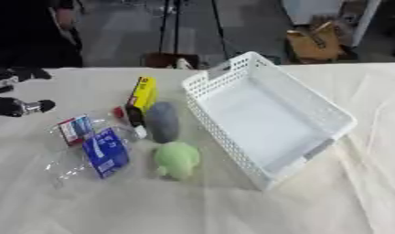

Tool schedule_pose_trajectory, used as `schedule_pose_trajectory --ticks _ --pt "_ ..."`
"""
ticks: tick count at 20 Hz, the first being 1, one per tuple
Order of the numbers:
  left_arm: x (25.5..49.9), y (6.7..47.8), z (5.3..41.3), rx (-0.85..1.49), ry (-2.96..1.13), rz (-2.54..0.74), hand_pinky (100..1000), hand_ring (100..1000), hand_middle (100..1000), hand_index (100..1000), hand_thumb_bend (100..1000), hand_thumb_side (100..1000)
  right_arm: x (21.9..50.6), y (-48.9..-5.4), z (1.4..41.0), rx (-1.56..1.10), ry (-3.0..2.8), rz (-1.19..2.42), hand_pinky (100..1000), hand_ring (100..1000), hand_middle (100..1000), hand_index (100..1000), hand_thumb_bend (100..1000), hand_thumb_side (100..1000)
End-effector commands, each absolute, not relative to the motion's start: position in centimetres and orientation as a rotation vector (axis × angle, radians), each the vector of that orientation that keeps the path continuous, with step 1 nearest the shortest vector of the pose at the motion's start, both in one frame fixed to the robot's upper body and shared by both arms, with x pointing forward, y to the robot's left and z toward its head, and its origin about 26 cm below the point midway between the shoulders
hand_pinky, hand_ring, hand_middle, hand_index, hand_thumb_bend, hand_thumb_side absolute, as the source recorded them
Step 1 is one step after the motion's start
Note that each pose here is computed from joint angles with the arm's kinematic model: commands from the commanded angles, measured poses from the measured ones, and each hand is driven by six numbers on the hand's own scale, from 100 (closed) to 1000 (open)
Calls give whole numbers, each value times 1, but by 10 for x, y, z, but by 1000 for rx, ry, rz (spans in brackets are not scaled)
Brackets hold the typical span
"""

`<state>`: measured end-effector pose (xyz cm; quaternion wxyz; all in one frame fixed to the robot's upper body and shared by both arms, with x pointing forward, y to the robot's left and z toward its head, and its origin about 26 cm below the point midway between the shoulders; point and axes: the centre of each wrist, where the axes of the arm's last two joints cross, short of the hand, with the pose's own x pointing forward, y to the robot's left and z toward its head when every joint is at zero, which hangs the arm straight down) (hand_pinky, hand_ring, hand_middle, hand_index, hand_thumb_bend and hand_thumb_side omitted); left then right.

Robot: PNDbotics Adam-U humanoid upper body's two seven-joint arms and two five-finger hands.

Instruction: Pick up objects on the table and place them in the box.

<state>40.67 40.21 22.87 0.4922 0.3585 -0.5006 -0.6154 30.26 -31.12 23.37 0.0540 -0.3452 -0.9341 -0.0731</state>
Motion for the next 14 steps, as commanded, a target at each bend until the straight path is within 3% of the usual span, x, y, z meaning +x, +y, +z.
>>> schedule_pose_trajectory --ticks 1,2,4,14 --pt "409 408 241 902 -1183 -1518 1000 1000 990 1000 479 842 300 -310 241 -1038 -2869 -218 789 767 651 860 100 1000" --pt "410 408 239 900 -1169 -1524 1000 1000 1000 1000 577 818 300 -310 241 -1036 -2870 -217 789 767 651 860 100 1000" --pt "414 407 235 890 -1122 -1547 1000 1000 1000 1000 601 818 300 -309 241 -1029 -2870 -213 789 767 651 860 100 1000" --pt "429 398 244 871 -961 -1663 1000 1000 1000 1000 621 800 300 -309 239 -1013 -2867 -198 789 767 650 860 100 1000"
